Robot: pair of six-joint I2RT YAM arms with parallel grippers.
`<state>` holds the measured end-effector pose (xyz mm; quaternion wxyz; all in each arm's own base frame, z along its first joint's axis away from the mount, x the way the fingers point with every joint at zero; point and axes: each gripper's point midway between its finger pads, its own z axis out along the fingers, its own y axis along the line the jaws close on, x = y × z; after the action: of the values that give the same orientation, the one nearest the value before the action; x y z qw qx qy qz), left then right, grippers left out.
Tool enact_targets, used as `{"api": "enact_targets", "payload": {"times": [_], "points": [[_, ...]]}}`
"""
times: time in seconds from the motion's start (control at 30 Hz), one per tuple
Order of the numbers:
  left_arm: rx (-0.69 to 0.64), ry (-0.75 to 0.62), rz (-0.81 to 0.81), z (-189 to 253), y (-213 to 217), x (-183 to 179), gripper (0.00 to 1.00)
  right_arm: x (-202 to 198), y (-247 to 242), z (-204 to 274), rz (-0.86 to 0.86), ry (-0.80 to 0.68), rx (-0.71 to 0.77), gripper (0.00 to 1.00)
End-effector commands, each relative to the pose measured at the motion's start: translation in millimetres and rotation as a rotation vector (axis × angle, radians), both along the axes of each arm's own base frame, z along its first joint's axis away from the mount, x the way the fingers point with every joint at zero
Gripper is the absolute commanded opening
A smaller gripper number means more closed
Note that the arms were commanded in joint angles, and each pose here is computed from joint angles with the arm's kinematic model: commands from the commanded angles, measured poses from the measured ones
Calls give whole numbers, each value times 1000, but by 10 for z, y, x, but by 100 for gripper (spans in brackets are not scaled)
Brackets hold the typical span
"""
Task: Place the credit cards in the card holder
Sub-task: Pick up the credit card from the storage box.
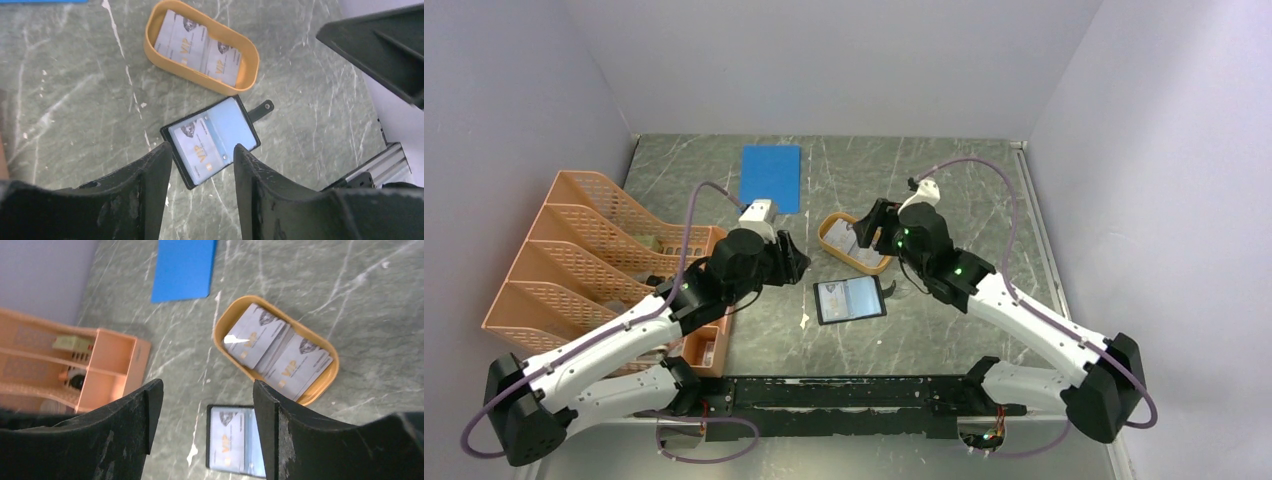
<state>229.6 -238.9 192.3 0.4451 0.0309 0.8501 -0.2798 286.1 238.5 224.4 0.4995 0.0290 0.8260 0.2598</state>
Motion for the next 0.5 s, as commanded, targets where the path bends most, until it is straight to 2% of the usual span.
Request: {"api": "enact_targets", "payload": {"times": [0.0, 0.17, 0.37, 0.47], "points": [[17, -90, 90, 135, 194, 123, 54, 287, -107, -209, -85, 74, 89, 69], [-13, -113, 111, 108, 270, 95, 64, 464, 53, -662, -22, 245, 229, 62], [74, -84, 72, 8, 240, 103, 66, 614, 212, -950, -31, 310, 240, 61], [98, -72, 65, -61, 227, 114, 66, 684, 199, -1172, -84, 367, 215, 65]]}}
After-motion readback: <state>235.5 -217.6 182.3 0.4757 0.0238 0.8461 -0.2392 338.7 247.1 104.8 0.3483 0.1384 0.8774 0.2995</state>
